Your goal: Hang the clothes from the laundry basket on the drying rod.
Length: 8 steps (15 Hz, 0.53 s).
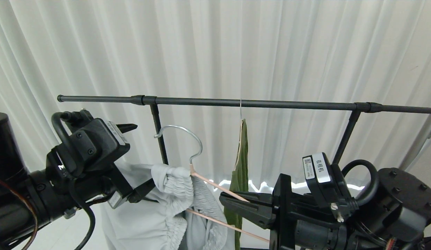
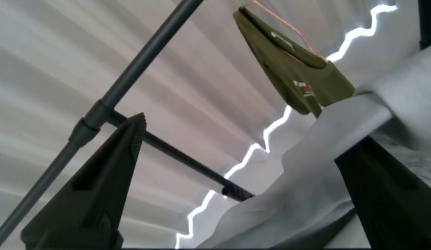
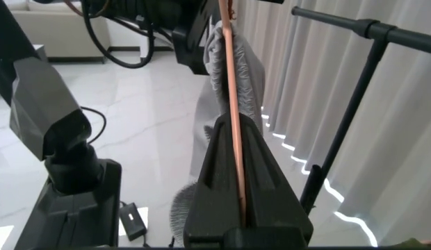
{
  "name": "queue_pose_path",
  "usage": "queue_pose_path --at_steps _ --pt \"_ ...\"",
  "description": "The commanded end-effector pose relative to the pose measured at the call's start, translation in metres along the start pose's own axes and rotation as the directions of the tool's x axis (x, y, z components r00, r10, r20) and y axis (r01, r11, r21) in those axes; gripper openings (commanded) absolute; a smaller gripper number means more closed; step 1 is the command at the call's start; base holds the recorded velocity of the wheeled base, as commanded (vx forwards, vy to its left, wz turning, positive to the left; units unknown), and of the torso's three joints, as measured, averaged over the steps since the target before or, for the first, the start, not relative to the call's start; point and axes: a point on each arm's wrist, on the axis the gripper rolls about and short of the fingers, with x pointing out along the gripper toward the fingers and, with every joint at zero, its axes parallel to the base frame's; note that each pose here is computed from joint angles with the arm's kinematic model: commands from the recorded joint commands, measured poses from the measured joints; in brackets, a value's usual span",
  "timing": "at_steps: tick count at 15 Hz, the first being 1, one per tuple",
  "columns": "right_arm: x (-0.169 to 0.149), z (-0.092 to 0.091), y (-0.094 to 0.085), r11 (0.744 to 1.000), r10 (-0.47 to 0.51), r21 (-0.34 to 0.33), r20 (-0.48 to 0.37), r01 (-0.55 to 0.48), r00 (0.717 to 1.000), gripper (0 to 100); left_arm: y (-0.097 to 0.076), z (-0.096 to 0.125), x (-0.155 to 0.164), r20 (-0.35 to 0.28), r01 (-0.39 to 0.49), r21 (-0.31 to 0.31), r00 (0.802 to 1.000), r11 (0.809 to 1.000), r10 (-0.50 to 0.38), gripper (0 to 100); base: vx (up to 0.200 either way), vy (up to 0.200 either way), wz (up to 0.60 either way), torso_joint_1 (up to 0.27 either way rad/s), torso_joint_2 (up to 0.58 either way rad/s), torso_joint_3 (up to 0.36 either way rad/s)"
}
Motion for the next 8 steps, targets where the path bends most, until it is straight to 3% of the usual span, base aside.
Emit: queue_pose_path --at_steps 1,3,4,8 --pt "0.0021 -0.0031 0.0023 1.0 0.012 0.004 -0.009 -0.012 1.0 0 -0.002 -0.0024 0.0037 -0.011 0.013 -0.001 1.0 1.0 -0.013 100 0.0 0.0 0.0 0.0 0.0 0.0" --pt "0.0024 -0.0036 0.0026 1.0 0.013 0.007 -0.01 -0.013 1.0 0 -0.0036 -0.0036 0.0032 -0.004 0.031 -0.001 1.0 1.0 -0.031 100 0.0 0.0 0.0 0.0 0.0 0.0" --pt "0.0025 -0.0041 0.0025 1.0 0.013 0.007 -0.012 -0.013 1.0 0 -0.0041 -0.0035 0.0028 0.008 0.045 -0.001 0.999 0.999 -0.045 0 0.0 0.0 0.0 0.0 0.0 0.0" --pt "0.0028 -0.005 0.0023 1.0 0.013 0.009 -0.015 -0.013 1.0 0 -0.0053 -0.0048 0.003 0.005 0.052 -0.002 0.999 0.999 -0.052 0 0.0 0.0 0.0 0.0 0.0 0.0"
